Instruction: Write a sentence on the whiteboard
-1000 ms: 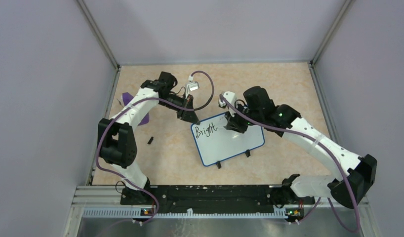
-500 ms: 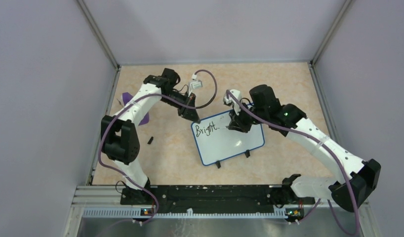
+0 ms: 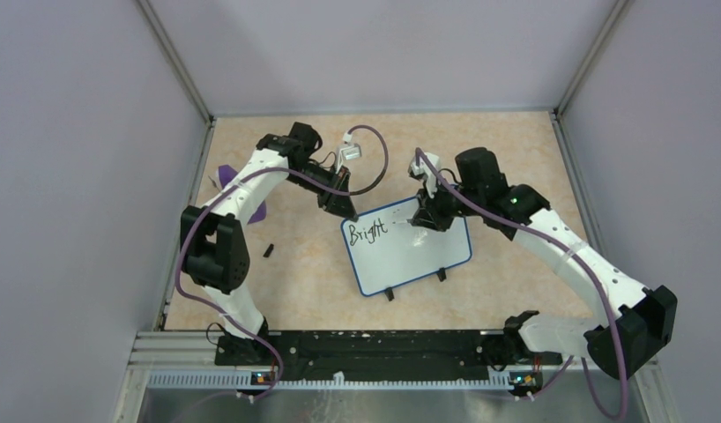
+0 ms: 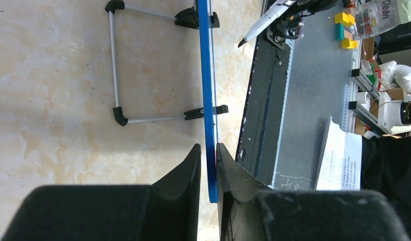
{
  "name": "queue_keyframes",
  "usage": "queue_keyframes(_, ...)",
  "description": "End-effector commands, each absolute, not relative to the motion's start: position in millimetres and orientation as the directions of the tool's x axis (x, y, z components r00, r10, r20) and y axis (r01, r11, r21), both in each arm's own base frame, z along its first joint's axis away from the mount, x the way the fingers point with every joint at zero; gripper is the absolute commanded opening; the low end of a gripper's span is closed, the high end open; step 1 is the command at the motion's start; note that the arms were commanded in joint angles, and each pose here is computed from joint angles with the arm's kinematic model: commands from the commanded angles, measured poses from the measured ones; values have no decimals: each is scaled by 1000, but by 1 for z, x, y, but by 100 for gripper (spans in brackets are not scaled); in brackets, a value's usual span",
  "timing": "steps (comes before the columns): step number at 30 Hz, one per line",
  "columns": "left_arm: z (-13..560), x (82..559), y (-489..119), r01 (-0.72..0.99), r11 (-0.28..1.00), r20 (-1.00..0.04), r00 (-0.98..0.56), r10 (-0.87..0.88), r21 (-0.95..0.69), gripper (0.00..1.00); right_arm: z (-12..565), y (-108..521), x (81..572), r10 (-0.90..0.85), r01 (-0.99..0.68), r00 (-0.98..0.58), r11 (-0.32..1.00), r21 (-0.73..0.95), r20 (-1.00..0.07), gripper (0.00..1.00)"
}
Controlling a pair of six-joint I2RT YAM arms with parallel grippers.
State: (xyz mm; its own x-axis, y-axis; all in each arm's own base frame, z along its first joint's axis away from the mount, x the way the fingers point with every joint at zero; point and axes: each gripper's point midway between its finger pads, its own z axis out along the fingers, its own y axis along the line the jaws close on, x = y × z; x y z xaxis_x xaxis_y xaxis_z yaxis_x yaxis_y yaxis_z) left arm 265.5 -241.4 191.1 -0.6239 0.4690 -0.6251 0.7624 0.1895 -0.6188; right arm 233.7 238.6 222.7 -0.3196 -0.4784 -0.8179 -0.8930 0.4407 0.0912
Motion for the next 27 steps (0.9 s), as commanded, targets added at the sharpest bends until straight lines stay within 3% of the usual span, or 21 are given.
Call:
queue_keyframes(1, 204, 265, -246, 788, 145, -671, -591, 448, -598, 18, 238, 240, 242, -439, -888, -279, 457, 55, -854, 0)
queue_keyframes(10, 202, 264, -245, 787, 150, -668, -594, 448, -598, 1, 239, 236, 254, -435, -861, -282, 508, 25, -855, 0)
queue_keyframes(27, 202, 263, -246, 789, 143, -673, -590, 446, -598, 0, 235, 238, 271, -447, -839, -293, 544, 4, -845, 0)
